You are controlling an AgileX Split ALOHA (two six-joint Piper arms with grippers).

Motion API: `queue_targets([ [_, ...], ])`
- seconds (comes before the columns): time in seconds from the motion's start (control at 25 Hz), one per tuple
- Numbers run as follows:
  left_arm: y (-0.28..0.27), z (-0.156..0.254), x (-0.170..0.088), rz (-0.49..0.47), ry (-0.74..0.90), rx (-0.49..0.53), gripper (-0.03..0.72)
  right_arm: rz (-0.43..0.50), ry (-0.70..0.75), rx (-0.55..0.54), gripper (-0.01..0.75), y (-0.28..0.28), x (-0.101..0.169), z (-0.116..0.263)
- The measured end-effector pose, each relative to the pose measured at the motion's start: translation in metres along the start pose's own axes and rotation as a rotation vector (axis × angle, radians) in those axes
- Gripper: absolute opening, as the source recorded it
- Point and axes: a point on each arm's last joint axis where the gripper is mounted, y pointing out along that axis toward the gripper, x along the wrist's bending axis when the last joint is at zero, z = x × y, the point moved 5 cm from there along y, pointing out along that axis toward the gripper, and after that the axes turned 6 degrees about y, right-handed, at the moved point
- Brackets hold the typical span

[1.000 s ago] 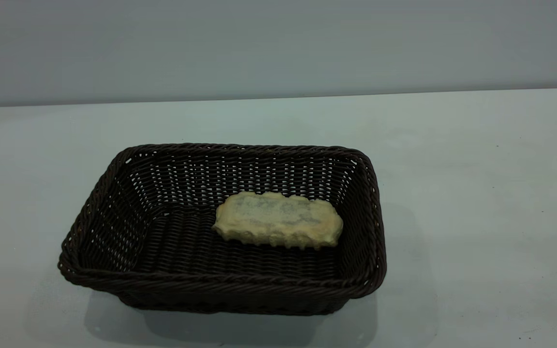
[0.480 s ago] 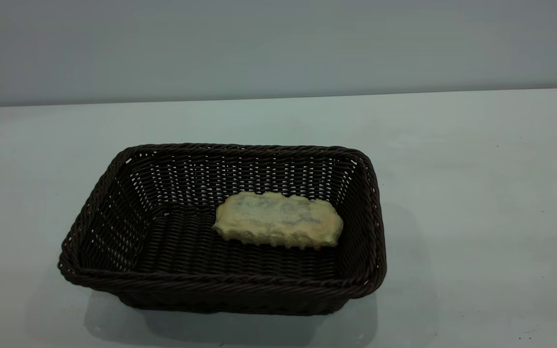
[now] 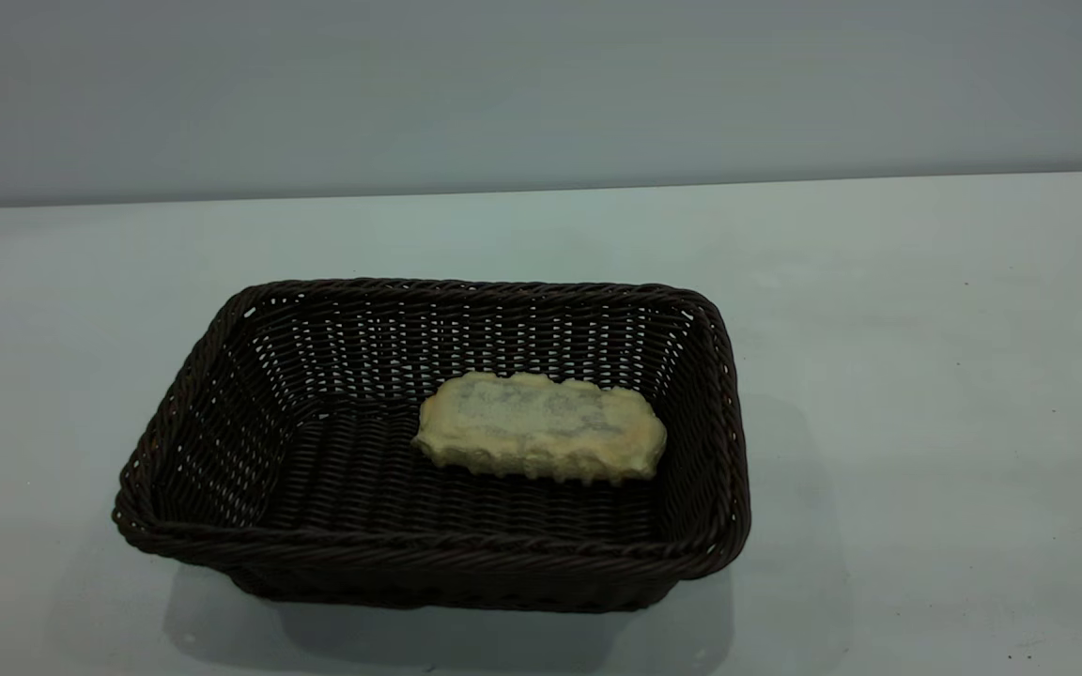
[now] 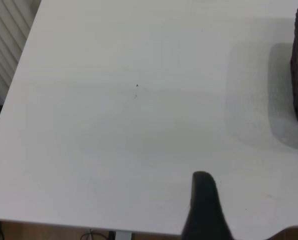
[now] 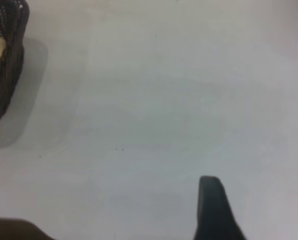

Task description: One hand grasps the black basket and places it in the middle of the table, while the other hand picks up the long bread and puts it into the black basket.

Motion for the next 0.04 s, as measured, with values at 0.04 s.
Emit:
queue_targets([
  [0.04,0.0000,0.0000,0.0000,0.000,0.000,0.000,0.586,0.000,0.000,0.000,0.427,0.0000,0.0000,0.0000],
])
